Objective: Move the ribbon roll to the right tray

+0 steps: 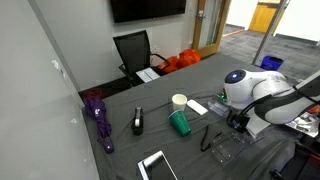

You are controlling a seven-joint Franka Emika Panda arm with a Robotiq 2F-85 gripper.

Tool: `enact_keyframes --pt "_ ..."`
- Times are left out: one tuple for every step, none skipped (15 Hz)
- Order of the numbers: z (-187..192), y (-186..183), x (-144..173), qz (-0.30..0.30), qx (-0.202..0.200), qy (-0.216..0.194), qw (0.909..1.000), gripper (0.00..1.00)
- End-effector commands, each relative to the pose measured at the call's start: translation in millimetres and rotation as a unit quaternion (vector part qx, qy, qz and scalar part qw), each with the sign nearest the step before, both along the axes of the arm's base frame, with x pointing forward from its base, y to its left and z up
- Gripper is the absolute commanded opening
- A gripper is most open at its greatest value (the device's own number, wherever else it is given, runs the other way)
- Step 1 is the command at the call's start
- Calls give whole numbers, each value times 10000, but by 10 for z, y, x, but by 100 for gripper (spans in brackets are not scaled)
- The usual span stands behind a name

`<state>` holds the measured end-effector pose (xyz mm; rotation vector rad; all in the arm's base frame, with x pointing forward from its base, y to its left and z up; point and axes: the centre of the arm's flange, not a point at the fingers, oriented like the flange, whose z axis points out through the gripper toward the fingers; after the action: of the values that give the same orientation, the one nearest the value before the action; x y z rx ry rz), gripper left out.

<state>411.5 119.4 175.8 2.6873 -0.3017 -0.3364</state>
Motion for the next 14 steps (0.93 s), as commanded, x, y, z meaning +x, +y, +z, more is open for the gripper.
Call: enact_keyframes --pt "-11 -1 21 34 -103 130 9999 70" --pt "55 12 -7 78 -19 152 9999 78" --pt "112 25 -31 127 62 153 9998 85" --pt "178 42 -53 184 178 107 9996 93" --pt "226 60 -64 235 257 97 9993 98" --pt "296 82 -74 285 364 81 9989 100" --pt "356 103 -76 322 461 57 9984 100" --pt "426 121 -76 355 584 39 9977 100" --pt "491 137 -75 384 694 20 9969 100" --pt "556 147 -71 406 806 -3 9959 100" --pt "614 154 -71 421 944 -52 9946 100" --pt "670 150 -79 441 1115 -121 9927 100" --pt "719 147 -85 457 1263 -177 9908 100" --pt "760 146 -93 484 1430 -210 9883 100"
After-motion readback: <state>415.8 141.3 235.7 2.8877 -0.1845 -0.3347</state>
